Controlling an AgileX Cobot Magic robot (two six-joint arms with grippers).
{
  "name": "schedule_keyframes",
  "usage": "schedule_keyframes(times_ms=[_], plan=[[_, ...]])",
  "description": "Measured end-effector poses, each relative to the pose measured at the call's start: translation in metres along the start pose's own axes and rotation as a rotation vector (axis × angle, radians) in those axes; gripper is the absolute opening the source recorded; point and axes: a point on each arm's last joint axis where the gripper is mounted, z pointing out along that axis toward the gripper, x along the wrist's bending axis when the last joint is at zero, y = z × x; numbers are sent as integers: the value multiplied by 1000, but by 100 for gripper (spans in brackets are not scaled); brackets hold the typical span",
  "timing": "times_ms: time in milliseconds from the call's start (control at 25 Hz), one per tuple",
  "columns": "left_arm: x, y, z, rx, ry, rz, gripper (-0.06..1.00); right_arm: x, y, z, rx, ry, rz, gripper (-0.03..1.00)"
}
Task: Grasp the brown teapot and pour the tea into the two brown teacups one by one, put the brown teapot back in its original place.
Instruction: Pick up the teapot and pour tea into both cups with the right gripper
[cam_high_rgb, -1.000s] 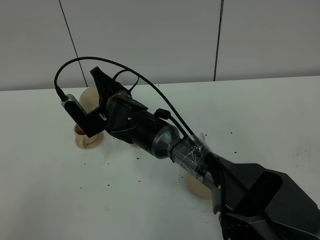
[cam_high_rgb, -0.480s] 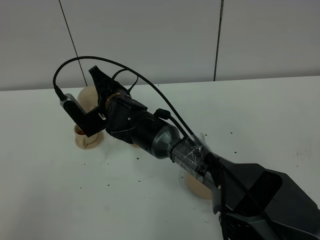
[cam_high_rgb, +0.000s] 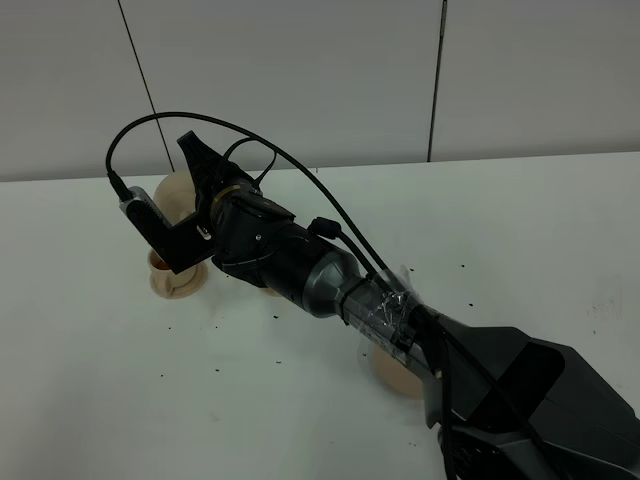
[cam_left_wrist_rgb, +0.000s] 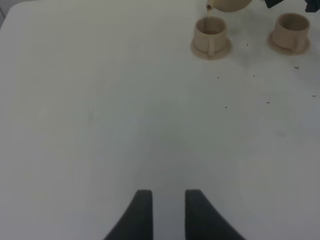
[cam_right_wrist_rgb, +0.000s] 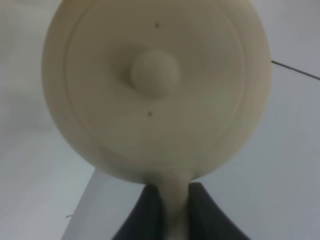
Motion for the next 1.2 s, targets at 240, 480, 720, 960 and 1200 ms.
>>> schedule_keyframes(times_ms=[240,480,720,960,1200], plan=[[0,0,0,0,0,0,23,0,0,0,2,-1,0,9],[0,0,0,0,0,0,23,0,0,0,5,-3,6,9],[0,0,0,0,0,0,23,0,-1,0,7,-4,21,9],[0,0,0,0,0,0,23,0,-1,0,7,-4,26,9],[0,0,0,0,0,0,23,-1,-1,0,9,-6,23,9]])
